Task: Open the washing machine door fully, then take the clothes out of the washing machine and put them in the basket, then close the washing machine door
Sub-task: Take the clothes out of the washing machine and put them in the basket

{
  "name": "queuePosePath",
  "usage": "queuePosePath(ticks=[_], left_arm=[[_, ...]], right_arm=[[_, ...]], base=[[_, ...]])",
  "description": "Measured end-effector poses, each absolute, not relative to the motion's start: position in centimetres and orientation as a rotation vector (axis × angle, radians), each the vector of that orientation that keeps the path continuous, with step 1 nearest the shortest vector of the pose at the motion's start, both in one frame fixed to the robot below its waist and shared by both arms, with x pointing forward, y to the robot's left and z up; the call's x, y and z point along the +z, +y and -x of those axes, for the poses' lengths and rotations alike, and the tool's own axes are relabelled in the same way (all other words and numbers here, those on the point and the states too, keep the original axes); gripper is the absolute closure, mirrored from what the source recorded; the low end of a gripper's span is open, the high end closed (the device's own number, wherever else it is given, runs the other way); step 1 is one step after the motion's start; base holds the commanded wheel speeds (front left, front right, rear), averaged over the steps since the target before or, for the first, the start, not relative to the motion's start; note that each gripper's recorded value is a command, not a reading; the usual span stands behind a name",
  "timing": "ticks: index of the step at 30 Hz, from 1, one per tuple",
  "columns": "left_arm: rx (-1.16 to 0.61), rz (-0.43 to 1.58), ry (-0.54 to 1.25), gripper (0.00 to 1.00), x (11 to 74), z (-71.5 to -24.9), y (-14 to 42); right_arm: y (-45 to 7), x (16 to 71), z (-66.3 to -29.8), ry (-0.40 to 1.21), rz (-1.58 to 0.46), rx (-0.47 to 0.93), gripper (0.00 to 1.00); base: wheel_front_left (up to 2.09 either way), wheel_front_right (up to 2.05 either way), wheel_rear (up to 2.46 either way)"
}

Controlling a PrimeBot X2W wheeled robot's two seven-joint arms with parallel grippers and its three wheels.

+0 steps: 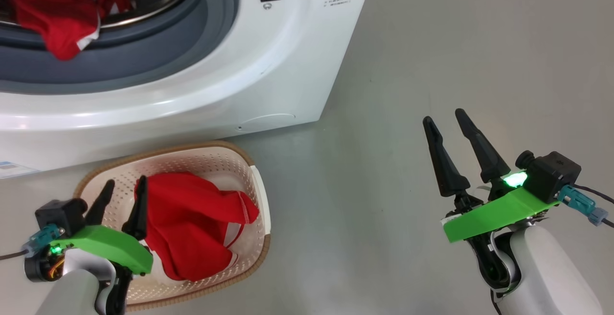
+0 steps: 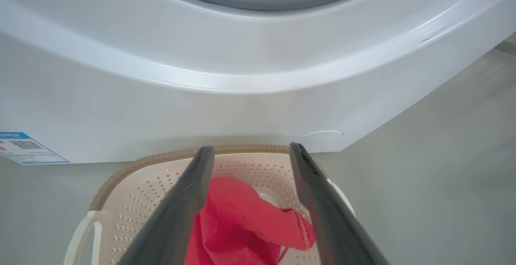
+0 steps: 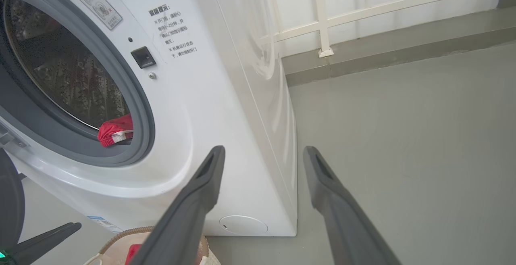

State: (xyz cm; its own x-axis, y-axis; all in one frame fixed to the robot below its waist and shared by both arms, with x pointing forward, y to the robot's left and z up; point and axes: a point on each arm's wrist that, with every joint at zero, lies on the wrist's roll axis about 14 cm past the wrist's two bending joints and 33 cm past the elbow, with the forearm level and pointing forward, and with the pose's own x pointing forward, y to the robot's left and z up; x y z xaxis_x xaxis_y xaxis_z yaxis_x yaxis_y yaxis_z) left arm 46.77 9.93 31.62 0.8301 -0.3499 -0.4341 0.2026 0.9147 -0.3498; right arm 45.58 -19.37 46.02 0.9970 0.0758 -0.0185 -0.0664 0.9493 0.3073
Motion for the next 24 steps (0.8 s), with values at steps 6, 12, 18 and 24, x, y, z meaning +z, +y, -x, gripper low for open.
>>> queuePosePath(ticks=[6,12,18,24], left_arm=[[-0.29,0.3,0.393,0.0,35.2,-47.0,10.4],[-0.272,0.308,0.316,0.0,37.7,-46.9,11.0],[-0.263,0.309,0.244,0.0,40.4,-46.0,11.3],[-0.252,0.306,0.174,0.0,43.1,-45.2,11.8]], right_arm=[[-19.0,47.0,-45.4,0.009,-0.31,0.088,0.0],[-18.8,47.9,-45.1,-0.008,-0.31,0.099,0.0],[-19.0,48.4,-44.1,-0.013,-0.306,0.1,0.0],[-18.8,49.6,-43.6,-0.04,-0.304,0.112,0.0]], base=[[0.0,0.0,0.0],[0.0,0.0,0.0],[0.0,0.0,0.0],[0.0,0.0,0.0]])
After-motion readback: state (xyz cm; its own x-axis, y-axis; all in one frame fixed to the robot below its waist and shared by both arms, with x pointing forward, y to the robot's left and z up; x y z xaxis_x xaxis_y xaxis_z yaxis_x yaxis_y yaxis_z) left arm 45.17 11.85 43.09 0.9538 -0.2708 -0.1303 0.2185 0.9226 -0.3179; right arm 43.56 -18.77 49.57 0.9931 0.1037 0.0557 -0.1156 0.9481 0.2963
